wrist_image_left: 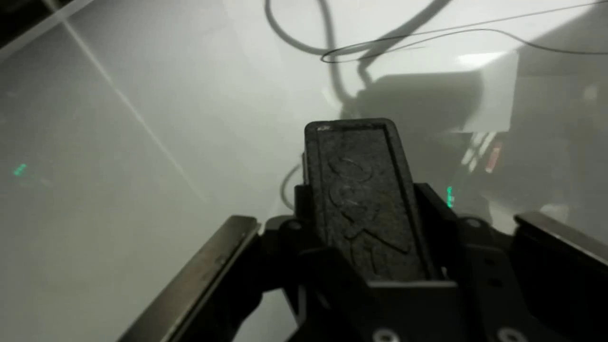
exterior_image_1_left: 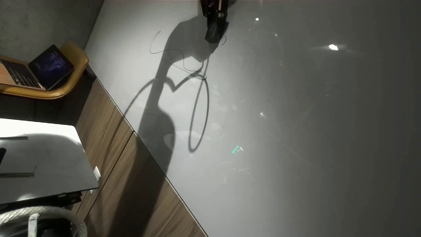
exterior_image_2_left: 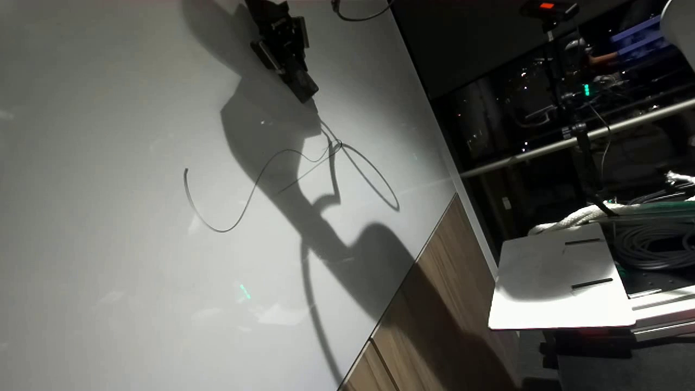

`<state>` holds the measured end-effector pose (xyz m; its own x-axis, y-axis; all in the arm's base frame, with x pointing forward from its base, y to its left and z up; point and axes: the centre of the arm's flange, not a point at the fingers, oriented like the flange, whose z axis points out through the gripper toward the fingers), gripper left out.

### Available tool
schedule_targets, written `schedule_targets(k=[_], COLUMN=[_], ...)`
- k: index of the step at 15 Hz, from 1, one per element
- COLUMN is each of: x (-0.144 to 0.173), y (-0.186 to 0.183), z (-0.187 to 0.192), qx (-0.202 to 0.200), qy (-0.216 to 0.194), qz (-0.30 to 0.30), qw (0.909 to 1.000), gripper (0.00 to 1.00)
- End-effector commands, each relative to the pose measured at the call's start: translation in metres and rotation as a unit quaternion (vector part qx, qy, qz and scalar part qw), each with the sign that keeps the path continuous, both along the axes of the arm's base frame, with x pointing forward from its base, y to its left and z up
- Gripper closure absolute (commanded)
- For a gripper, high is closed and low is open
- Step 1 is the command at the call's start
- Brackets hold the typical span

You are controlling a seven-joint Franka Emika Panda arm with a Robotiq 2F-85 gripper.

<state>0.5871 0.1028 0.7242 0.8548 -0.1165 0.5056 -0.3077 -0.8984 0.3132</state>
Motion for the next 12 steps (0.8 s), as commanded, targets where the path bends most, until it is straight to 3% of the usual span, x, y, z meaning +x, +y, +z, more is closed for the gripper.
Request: schedule_targets(k=[1,4,6,12], x=[0.018,0.015,0.010,0.017], y=[-0.089,-0.128,-0.135,-0.098], z=[-0.027,-0.042,-0.059,-0.115], qx=[0.006,0.007,0.010,0.023], qy=[-0.034,-0.038,-0.040,-0.031], qz=[-0.028,-0.054,-0.060,-0.044], qw=[0.9990,0.9978,0.9974,0.9983], gripper=[0.71,0.71,0.71,0.71])
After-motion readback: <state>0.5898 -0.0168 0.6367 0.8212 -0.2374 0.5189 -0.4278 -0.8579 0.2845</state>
